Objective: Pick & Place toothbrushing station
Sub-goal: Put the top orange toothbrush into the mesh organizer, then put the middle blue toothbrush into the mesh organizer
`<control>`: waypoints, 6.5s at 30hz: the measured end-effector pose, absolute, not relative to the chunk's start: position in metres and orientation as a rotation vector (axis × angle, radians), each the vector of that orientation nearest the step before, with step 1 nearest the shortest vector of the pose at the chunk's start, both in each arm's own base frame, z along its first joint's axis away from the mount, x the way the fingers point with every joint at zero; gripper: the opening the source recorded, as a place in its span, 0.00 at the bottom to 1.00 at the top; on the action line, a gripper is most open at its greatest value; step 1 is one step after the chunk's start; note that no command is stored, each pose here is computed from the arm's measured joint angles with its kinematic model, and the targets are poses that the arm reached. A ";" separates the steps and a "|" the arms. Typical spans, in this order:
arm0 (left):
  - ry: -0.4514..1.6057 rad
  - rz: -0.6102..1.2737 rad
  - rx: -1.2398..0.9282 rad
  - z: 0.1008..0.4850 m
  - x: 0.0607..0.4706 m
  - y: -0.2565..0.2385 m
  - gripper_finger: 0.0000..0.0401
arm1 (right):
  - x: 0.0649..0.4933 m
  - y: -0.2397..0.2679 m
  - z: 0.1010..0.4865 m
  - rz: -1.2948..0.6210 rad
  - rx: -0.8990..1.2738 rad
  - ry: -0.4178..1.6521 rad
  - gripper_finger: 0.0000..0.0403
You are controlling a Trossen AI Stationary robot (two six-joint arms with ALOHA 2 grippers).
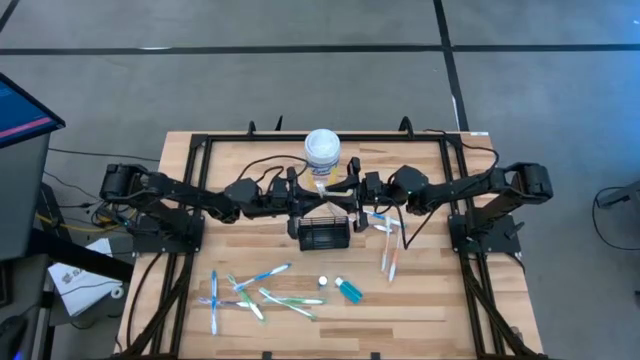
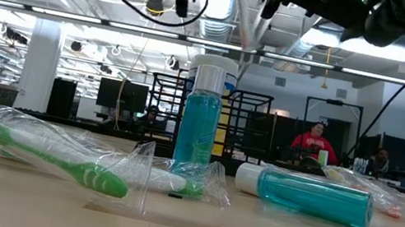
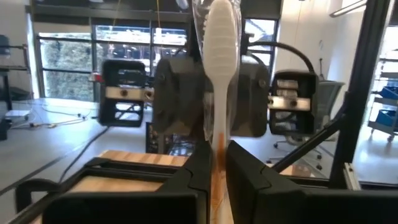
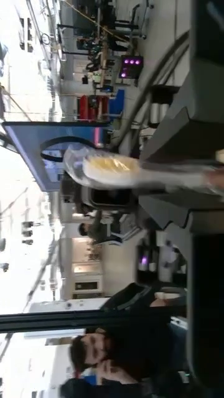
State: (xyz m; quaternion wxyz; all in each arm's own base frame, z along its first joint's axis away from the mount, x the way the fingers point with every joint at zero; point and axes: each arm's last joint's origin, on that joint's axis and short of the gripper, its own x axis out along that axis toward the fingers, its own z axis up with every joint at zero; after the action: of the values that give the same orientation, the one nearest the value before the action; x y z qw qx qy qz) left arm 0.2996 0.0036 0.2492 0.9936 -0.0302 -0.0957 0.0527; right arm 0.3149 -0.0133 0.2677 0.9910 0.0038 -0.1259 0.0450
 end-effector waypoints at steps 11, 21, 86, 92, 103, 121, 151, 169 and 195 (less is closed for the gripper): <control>-0.162 0.182 -0.073 0.232 0.251 0.004 0.04 | 0.312 -0.013 0.269 0.082 -0.020 -0.210 0.34; -0.085 0.184 -0.094 0.208 0.240 0.004 0.04 | 0.313 -0.013 0.263 0.081 -0.006 -0.147 0.37; 0.195 0.185 -0.063 0.154 0.255 -0.004 0.17 | 0.314 -0.013 0.260 0.081 -0.011 -0.119 0.35; 0.194 0.183 -0.068 0.155 0.255 -0.004 0.22 | 0.314 -0.013 0.260 0.081 -0.012 -0.119 0.36; 0.193 0.185 -0.084 0.155 0.255 -0.004 0.32 | 0.314 -0.013 0.260 0.081 -0.011 -0.119 0.36; 0.246 0.209 -0.078 0.171 0.241 -0.002 0.48 | 0.314 -0.013 0.259 0.084 -0.010 -0.107 0.36; 0.770 -0.033 -0.650 0.167 0.166 -0.090 0.36 | 0.314 -0.006 0.255 0.108 -0.006 -0.064 0.34; 1.063 0.084 -0.749 0.136 0.159 -0.100 0.36 | 0.314 -0.004 0.255 0.115 -0.006 -0.067 0.34; 1.151 0.102 -0.833 0.128 0.161 -0.102 0.01 | 0.314 -0.004 0.255 0.115 -0.006 -0.066 0.31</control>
State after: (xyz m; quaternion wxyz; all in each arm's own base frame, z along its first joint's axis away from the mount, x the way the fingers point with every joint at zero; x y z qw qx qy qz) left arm 0.1606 -0.1017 0.1285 0.7568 -0.3822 0.5283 0.0468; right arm 0.3144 -0.0043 0.2550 0.9978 -0.0031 -0.0332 0.0573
